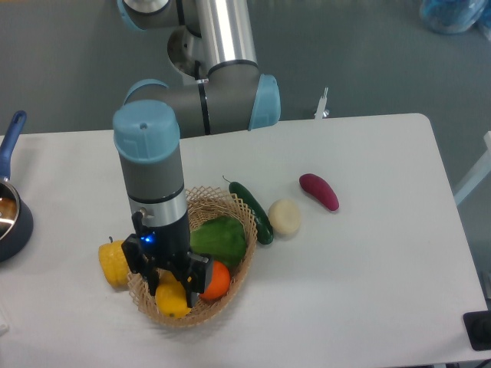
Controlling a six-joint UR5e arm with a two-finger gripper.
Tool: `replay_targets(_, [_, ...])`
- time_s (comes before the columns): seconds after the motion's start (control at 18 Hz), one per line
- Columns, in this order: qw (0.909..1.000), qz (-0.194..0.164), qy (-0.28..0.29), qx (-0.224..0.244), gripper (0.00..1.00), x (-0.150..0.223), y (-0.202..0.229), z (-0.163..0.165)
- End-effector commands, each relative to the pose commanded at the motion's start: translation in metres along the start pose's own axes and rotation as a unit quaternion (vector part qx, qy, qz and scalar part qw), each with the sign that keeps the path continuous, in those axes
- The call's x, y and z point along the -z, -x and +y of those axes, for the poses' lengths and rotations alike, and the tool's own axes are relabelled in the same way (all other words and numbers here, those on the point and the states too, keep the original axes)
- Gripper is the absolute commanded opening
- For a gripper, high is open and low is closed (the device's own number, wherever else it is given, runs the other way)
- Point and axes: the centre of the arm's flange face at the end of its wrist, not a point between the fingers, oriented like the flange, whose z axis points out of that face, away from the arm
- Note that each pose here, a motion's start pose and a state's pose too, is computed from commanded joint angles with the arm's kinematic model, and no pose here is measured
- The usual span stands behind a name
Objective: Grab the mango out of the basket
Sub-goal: 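Lift the yellow mango and carry it toward the basket rim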
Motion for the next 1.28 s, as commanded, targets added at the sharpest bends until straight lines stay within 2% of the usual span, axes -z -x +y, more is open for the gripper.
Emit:
replay_targets(0.17, [1.0000,-0.005,-0.003,0.003,0.10,0.007,0.007,0.002])
replay_targets(0.28, [0.9997,-0.014,0.000,0.018,0.10,0.009,0.030,0.012])
replay_targets(0.44, [0.9996,-0.025,0.008,-0.010,0.10,0.008,0.062,0.028])
replay_targets(0.61, [0.9992,-0.031,0.017,-0.017,0.10,0.006,0.087,0.045])
replay_targets(0.83, [0.9990,-0.034,0.020,-0.022,0.10,0.006,0.094,0.049])
replay_targets(1.11, [0.9988,-0.035,0.035,0.000,0.10,0.013,0.108,0.081])
replay_targets(1.28, [0.9986,-0.037,0.038,0.004,0.10,0.014,0.112,0.087])
